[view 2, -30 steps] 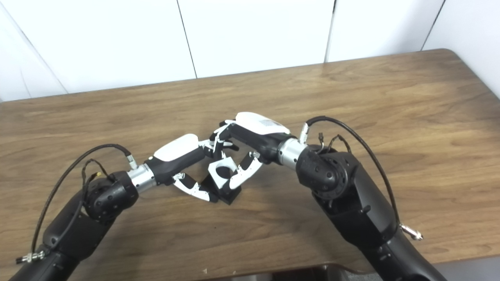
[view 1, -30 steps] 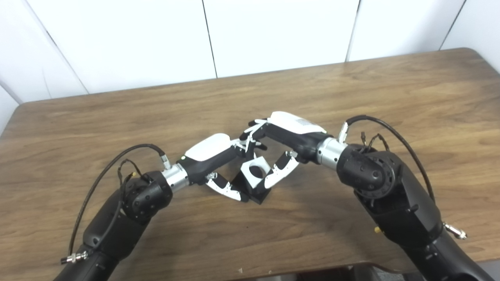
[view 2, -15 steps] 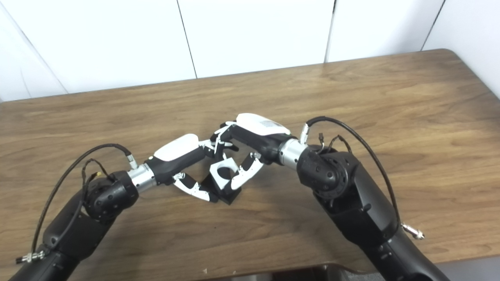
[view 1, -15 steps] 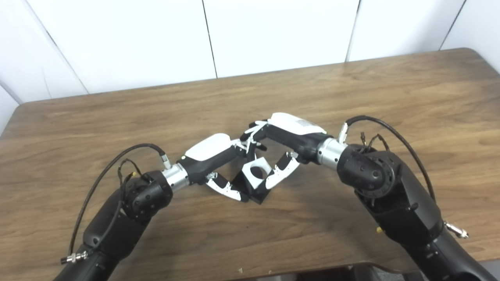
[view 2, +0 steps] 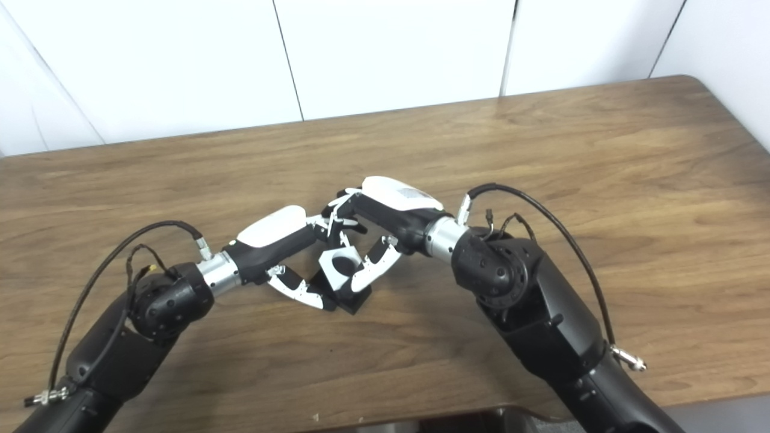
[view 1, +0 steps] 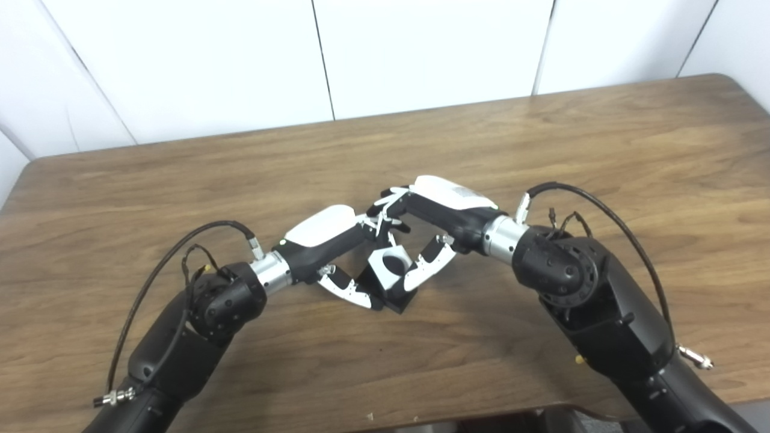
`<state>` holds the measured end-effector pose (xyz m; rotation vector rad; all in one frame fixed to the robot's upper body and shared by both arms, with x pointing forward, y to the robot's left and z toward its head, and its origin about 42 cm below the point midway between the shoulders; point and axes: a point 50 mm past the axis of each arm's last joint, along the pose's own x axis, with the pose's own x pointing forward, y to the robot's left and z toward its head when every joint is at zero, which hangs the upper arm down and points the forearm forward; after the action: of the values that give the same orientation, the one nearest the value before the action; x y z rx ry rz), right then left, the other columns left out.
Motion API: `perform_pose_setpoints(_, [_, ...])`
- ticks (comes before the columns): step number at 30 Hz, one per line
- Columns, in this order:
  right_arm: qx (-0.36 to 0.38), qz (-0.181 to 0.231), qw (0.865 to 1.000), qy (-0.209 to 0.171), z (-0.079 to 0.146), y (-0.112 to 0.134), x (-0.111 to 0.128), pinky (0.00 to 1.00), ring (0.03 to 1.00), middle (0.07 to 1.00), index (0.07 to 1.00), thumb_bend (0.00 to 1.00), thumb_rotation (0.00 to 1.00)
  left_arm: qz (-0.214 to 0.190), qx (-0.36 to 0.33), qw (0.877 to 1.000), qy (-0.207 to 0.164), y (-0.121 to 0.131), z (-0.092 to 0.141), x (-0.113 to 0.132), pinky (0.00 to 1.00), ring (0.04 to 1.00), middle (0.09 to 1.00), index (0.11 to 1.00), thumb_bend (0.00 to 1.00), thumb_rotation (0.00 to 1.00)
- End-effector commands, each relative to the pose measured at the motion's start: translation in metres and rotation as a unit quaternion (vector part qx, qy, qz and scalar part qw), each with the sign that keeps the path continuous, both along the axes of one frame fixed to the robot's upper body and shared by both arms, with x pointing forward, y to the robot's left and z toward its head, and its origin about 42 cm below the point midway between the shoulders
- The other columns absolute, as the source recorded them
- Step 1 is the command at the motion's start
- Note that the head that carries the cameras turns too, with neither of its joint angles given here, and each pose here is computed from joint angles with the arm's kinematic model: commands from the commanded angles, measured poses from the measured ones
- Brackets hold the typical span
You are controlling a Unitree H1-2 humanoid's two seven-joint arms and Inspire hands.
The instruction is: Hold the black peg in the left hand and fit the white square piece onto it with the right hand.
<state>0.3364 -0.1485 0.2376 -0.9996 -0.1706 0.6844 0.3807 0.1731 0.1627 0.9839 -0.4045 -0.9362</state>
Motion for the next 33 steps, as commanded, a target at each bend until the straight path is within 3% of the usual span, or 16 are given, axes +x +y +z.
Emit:
perform_pose_setpoints(1, [0.006,0.007,1.0,-0.027,0.008,0.008,0.005,1.0,0.957,0.836,0.48,0.52,0.14,0.001,0.062,0.998,0.015,0.008,-0.016,-0.005,0.84,0.927,0.895,0.494,0.52,0.08])
perform_pose_setpoints(17, [0.0,0.018,0.999,-0.034,0.011,0.012,0.004,1.0,0.95,0.832,0.48,0.52,0.14,0.002,0.066,0.998,0.014,0.007,-0.014,-0.003,0.85,0.922,0.892,0.493,0.52,0.08])
perform_pose_setpoints(25, [-0.045,0.026,0.998,-0.027,0.017,0.007,0.004,0.97,0.957,0.88,0.496,0.52,0.16,0.003,0.07,0.997,0.016,0.008,-0.012,-0.003,0.84,0.92,0.893,0.494,0.52,0.08])
perform_pose_setpoints(26, [-0.052,0.026,0.998,-0.024,0.017,0.006,0.004,0.96,0.957,0.896,0.603,0.75,0.27,0.003,0.07,0.997,0.016,0.009,-0.012,-0.003,0.85,0.917,0.892,0.493,0.52,0.08])
perform_pose_setpoints(27, [-0.056,0.025,0.998,-0.021,0.017,0.005,0.004,0.95,0.957,0.904,0.64,0.83,0.3,0.003,0.07,0.997,0.016,0.009,-0.012,-0.003,0.84,0.915,0.891,0.493,0.52,0.08])
perform_pose_setpoints(29, [-0.062,0.025,0.998,-0.018,0.017,0.003,0.004,0.94,0.956,0.912,0.666,0.89,0.32,0.003,0.07,0.997,0.016,0.009,-0.013,-0.003,0.84,0.914,0.891,0.493,0.52,0.08])
perform_pose_setpoints(33, [-0.067,0.022,0.997,-0.012,0.017,0.001,0.004,0.93,0.956,0.924,0.671,0.92,0.34,0.004,0.067,0.998,0.02,0.01,-0.013,-0.002,0.84,0.918,0.89,0.493,0.52,0.08])
